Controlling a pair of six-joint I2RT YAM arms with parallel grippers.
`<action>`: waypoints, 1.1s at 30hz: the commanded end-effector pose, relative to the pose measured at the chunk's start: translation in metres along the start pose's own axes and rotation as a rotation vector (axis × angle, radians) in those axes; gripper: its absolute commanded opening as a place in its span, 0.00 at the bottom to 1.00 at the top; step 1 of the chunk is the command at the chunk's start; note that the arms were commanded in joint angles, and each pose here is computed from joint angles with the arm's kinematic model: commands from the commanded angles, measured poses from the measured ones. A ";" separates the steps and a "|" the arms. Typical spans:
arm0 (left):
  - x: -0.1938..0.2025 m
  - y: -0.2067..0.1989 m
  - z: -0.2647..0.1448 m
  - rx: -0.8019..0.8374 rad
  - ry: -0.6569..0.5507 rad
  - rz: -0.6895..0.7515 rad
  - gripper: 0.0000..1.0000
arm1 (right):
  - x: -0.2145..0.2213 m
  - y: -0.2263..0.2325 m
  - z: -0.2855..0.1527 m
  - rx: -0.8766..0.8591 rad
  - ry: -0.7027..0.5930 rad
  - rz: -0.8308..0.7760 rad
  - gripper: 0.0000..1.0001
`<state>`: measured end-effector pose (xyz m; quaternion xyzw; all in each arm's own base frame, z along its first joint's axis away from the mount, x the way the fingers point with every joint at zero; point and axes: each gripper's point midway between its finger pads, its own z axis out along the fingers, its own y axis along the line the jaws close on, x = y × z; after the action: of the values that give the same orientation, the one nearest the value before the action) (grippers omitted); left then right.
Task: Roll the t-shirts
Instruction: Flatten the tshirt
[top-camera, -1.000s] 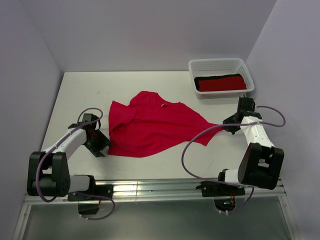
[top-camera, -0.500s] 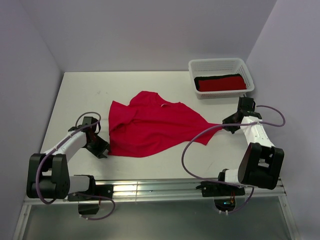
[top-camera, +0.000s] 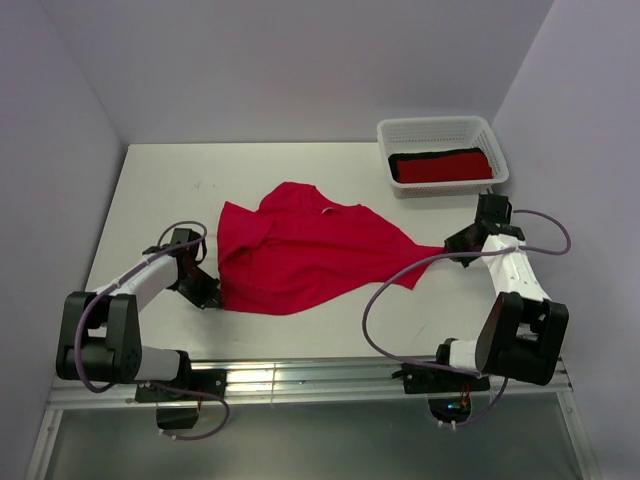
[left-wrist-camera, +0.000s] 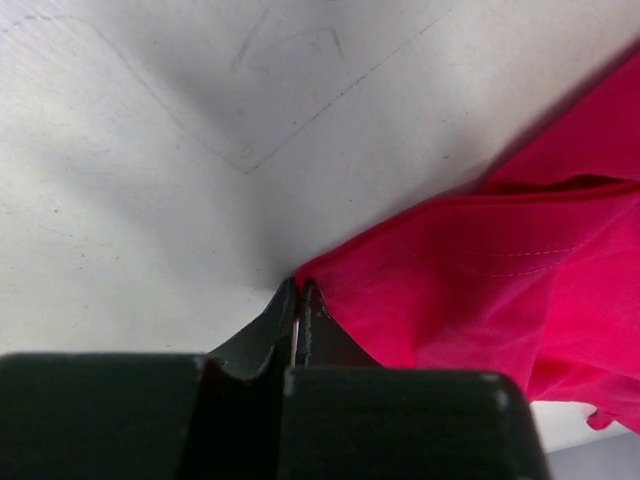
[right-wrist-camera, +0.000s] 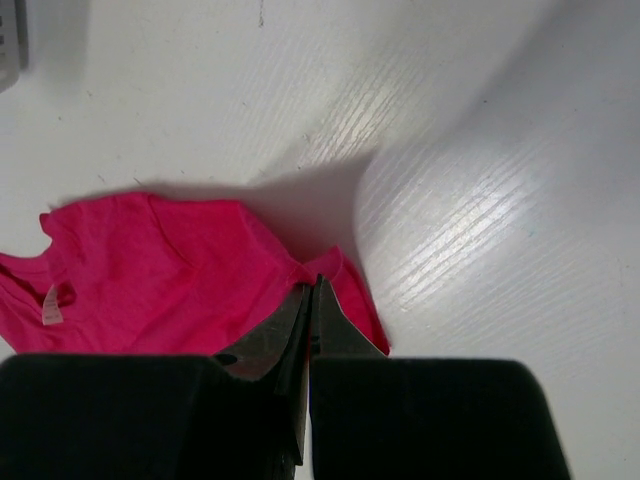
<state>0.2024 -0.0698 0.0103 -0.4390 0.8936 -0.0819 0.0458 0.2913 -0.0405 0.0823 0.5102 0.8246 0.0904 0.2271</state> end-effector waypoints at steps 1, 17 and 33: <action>-0.019 -0.019 -0.001 0.030 -0.086 0.007 0.00 | -0.001 0.007 -0.019 -0.049 -0.025 -0.039 0.00; -0.043 -0.071 -0.212 0.325 -0.331 -0.055 0.00 | 0.009 0.112 -0.165 -0.414 -0.159 -0.163 0.00; -0.029 0.004 -0.531 1.084 -1.072 -0.195 0.00 | 0.007 0.151 -0.512 -1.373 -0.568 -0.300 0.00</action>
<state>0.1630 -0.0124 0.4918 -0.4184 0.6094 -0.3056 0.6001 0.2180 0.0703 0.5241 0.2118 0.6310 0.3838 0.6400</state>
